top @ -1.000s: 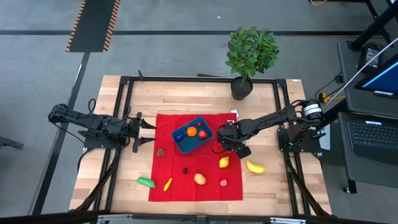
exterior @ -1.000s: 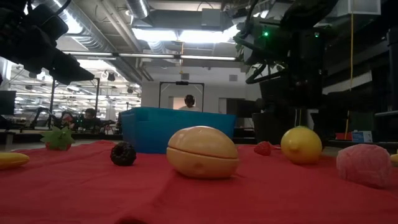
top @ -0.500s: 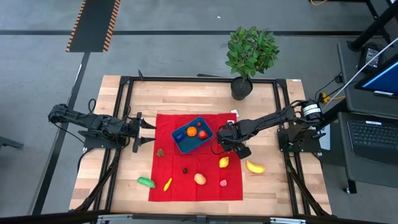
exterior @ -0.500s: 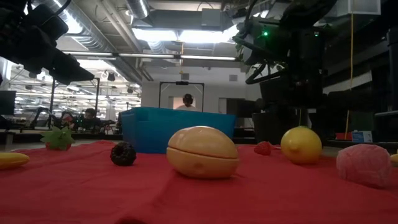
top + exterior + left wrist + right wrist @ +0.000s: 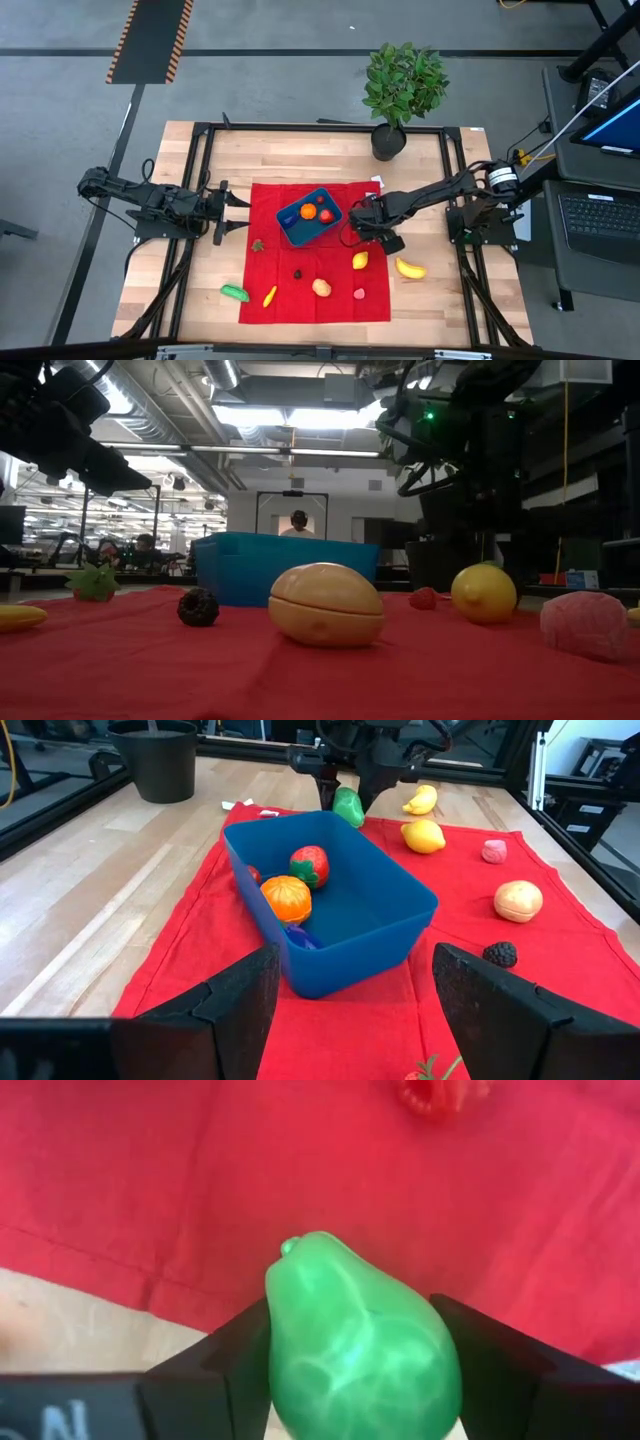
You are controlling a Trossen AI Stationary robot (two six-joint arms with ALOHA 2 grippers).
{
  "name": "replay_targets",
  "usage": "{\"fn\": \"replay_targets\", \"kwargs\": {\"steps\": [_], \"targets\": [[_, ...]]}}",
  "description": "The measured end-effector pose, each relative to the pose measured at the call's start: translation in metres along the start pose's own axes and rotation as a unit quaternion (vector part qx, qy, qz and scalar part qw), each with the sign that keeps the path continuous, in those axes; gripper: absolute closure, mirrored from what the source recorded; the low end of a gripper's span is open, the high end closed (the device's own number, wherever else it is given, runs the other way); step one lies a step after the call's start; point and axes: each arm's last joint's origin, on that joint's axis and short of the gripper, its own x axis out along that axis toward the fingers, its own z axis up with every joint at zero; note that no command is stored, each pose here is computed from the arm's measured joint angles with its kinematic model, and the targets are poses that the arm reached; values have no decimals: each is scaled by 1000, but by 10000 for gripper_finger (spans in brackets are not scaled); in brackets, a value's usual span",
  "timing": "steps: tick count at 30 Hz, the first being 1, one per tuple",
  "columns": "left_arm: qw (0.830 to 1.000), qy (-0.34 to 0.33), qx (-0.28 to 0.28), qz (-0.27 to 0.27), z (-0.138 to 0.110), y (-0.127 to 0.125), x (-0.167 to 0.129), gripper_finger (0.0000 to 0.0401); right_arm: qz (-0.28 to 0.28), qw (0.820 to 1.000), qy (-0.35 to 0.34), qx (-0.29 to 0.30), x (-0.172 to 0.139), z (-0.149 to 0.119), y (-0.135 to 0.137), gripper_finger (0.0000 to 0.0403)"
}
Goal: Pick and placing Produce into tupperware
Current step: Put the pear into the blue bin
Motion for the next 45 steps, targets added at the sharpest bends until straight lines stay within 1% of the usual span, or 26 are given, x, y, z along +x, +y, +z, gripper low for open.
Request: {"fn": "replay_targets", "kwargs": {"steps": [4, 10, 14, 17, 21, 27, 38, 42, 45], "targets": [[1000, 0, 0, 0, 0, 0, 0, 147, 3, 999, 6, 32, -8, 2, -1, 170], [1000, 0, 0, 0, 0, 0, 0, 147, 5, 999, 6, 52, -22, 9, -5, 170], [1000, 0, 0, 0, 0, 0, 0, 147, 8, 996, 13, 90, -33, 11, -9, 170], [1000, 0, 1, 0, 0, 0, 0, 147, 9, 994, 20, 110, -35, 10, -12, 170], [1000, 0, 1, 0, 0, 0, 0, 147, 12, 988, 37, 147, -38, 3, -16, 170], [1000, 2, 1, 0, 0, 0, 0, 147, 9, 978, 35, 205, -40, 0, -23, 170], [1000, 9, 4, 2, -2, 0, 0, 147, 4, 976, 10, 217, -41, 1, -31, 170], [1000, 9, 3, 2, -2, 0, 0, 147, -3, 974, -16, 225, -56, -5, -34, 170], [1000, 9, 3, 2, -2, 0, 0, 147, -26, 970, -51, 234, -77, -13, -36, 170]]}}
